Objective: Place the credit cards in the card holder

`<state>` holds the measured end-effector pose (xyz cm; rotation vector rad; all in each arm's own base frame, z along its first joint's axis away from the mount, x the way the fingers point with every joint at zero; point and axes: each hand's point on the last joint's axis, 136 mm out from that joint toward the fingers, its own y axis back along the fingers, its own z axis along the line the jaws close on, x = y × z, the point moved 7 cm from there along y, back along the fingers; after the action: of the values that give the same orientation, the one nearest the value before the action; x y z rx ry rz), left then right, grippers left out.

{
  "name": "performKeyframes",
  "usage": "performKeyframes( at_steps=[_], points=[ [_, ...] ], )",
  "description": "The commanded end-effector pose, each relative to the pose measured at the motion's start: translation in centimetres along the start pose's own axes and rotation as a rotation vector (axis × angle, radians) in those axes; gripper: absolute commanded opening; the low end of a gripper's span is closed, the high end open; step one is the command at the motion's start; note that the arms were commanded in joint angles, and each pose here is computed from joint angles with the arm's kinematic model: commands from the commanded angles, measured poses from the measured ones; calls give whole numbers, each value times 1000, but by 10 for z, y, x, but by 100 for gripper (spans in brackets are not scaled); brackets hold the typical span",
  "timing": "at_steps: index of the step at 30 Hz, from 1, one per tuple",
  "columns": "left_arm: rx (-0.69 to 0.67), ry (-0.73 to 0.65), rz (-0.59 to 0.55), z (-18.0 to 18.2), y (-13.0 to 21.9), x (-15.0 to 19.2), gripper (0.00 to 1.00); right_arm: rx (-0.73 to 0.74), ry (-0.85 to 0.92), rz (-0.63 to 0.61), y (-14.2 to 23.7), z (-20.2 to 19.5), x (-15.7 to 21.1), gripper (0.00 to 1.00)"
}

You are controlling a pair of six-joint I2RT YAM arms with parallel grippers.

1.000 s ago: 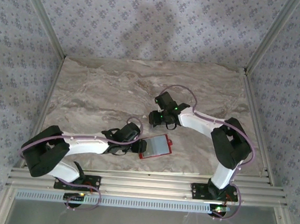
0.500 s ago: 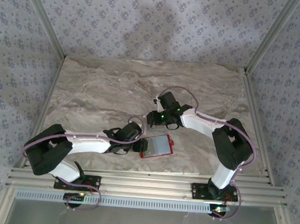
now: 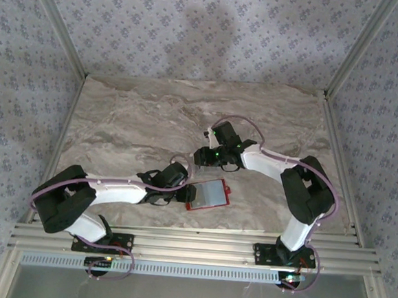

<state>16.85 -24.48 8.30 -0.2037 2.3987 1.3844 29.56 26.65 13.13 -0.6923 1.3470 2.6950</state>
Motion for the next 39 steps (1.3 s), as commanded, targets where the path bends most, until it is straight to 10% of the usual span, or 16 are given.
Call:
performKeyframes(
  at_steps=[1, 39],
  points=[
    [-22, -11, 37, 3, -4, 6, 47, -40, -16, 18, -5, 1, -2, 42],
    [-28, -1, 42, 8, -5, 7, 45, -78, -47, -28, 16, 0, -3, 21]
  ],
)
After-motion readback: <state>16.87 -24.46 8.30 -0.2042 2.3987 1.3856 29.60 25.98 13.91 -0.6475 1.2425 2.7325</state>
